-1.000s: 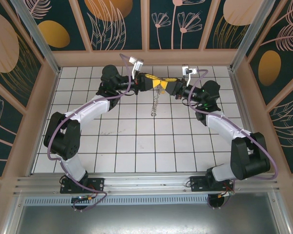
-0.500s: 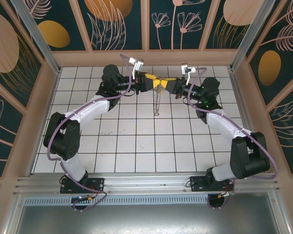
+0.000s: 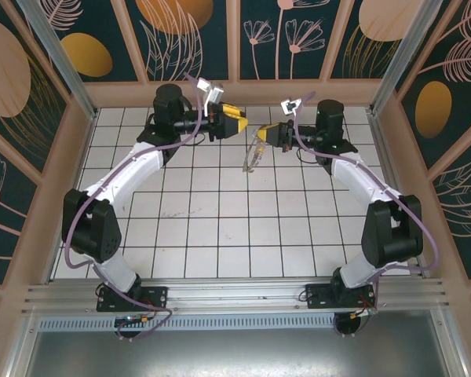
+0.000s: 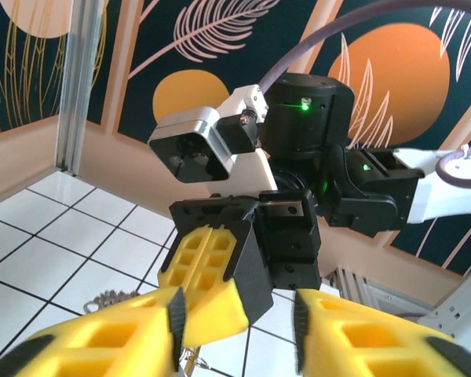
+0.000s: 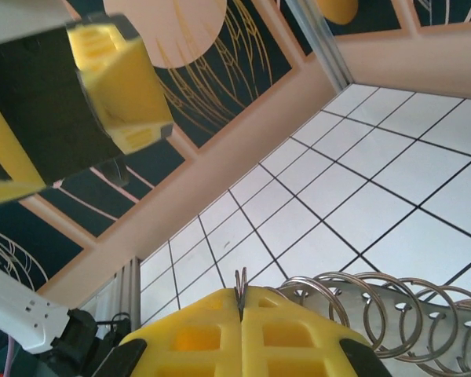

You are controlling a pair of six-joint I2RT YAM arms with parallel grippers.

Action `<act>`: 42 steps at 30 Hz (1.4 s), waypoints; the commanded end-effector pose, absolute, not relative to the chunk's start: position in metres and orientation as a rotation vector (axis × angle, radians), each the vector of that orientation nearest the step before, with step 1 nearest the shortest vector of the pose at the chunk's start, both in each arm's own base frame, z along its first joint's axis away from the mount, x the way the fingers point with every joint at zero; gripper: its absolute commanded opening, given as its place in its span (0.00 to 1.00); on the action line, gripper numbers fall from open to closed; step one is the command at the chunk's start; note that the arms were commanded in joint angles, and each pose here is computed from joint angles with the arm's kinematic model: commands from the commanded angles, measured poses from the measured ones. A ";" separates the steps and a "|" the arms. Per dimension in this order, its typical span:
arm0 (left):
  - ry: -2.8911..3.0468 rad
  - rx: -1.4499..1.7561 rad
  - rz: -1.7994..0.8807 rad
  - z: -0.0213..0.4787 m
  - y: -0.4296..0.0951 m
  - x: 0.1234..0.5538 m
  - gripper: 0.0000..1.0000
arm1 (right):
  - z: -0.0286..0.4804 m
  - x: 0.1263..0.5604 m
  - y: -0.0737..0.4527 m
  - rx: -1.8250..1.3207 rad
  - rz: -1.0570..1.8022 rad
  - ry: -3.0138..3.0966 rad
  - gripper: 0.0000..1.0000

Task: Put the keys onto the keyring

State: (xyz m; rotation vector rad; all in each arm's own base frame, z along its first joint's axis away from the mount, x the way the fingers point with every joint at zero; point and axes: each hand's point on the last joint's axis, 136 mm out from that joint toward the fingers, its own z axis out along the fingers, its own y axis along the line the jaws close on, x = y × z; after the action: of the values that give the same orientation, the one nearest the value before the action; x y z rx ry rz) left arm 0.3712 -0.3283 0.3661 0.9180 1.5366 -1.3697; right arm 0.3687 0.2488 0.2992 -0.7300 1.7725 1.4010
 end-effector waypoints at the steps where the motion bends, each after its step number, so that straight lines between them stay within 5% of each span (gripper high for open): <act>1: 1.609 0.973 -1.396 0.339 -0.335 0.375 0.37 | 0.310 0.358 0.252 -0.848 1.427 1.717 0.00; 42: 1.640 1.017 -1.595 0.304 -0.354 0.355 0.30 | 0.315 0.357 0.259 -0.862 1.436 1.685 0.00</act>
State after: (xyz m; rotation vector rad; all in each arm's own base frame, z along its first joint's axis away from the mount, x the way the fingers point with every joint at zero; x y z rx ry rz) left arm 0.3645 -0.3517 0.2997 0.9765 1.6837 -1.5701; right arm 0.3543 0.2554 0.2951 -0.8184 1.7659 1.4582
